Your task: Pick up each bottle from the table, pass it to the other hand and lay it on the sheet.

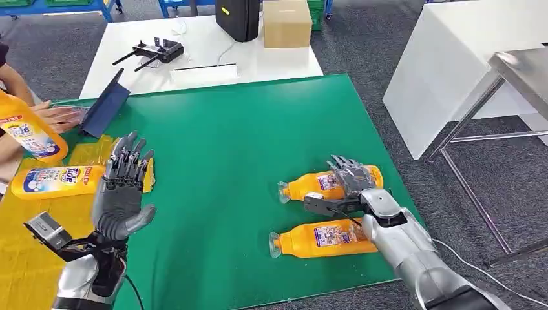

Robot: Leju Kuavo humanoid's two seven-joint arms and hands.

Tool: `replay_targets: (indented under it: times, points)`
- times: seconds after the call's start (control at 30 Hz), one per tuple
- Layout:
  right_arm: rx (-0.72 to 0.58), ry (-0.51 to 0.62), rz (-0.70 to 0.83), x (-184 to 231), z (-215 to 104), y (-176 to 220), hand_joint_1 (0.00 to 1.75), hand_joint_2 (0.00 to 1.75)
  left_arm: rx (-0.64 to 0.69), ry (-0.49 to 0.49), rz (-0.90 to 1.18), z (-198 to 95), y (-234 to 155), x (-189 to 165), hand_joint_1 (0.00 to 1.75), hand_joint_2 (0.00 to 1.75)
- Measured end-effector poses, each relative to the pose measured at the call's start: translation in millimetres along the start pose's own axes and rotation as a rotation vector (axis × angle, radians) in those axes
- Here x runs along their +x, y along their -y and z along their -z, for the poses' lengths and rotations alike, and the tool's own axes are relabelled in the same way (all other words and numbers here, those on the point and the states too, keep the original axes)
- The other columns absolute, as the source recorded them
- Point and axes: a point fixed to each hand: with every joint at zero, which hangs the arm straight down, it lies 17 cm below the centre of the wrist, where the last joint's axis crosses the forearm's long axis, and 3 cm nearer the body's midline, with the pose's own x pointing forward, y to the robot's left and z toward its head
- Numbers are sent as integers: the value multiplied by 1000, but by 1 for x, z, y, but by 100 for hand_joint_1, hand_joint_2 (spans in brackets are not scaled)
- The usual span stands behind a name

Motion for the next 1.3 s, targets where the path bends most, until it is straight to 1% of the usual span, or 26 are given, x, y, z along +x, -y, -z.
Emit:
replay_targets:
  times: [0.07,0.13,0.17,0.2,0.33,0.43,0.53,0.57,0.6,0.63,0.7,0.8,0.9,0.93,0.97,1.0,1.03,1.07,1.17,1.23,1.3]
  points:
    - [24,-18,-14,-3,3,-3,86,175,-4,-1,-4,2,2,-1,0,175]
    - [31,-24,-19,-5,3,-3,129,175,-3,-3,-4,2,2,-2,0,175]
    - [41,-29,-24,-6,4,-5,133,175,-1,-6,-4,3,3,-3,0,175]
    - [49,-33,-28,-7,4,-7,143,175,-1,-8,-6,3,3,-4,0,175]
    - [69,-40,-38,-8,6,-12,161,175,-4,-15,-13,3,6,-7,0,175]
    - [78,-42,-46,-8,7,-13,169,175,-5,-19,-18,2,8,-9,0,175]
    - [87,-44,-61,-8,8,-12,168,175,-4,-22,-24,3,8,-10,0,175]
    - [90,-46,-64,-9,8,-12,173,175,-4,-22,-25,3,9,-10,0,175]
    - [90,-46,-64,-9,9,-11,169,175,-3,-23,-25,3,9,-10,0,175]
    - [90,-47,-65,-9,9,-11,169,175,-3,-24,-26,2,9,-11,0,175]
    - [91,-46,-69,-9,10,-9,175,175,-1,-24,-33,2,8,-11,0,175]
    - [55,-59,-71,-10,12,-4,175,175,-5,-24,-38,2,9,-11,0,175]
    - [-41,-72,-53,-5,13,7,175,175,-7,-29,-41,2,10,-12,0,175]
    - [-86,-67,-31,2,12,12,171,175,-9,-33,-42,1,11,-13,0,175]
    - [-132,-63,2,6,10,16,175,175,-11,-37,-45,0,12,-13,0,175]
    - [-196,-45,52,16,8,26,171,175,-13,-46,-47,-2,13,-15,0,175]
    - [-256,-28,107,24,5,35,171,175,-17,-56,-47,-4,15,-16,0,175]
    - [-348,-2,182,36,0,54,171,175,-24,-69,-48,-6,17,-18,0,175]
    - [-548,62,375,63,-22,101,171,175,-63,-108,-38,-15,28,-25,0,175]
    - [-627,85,448,73,-35,123,171,175,-83,-125,-31,-19,33,-29,0,175]
    - [-663,92,482,76,-43,132,171,175,-91,-130,-31,-21,35,-30,0,175]
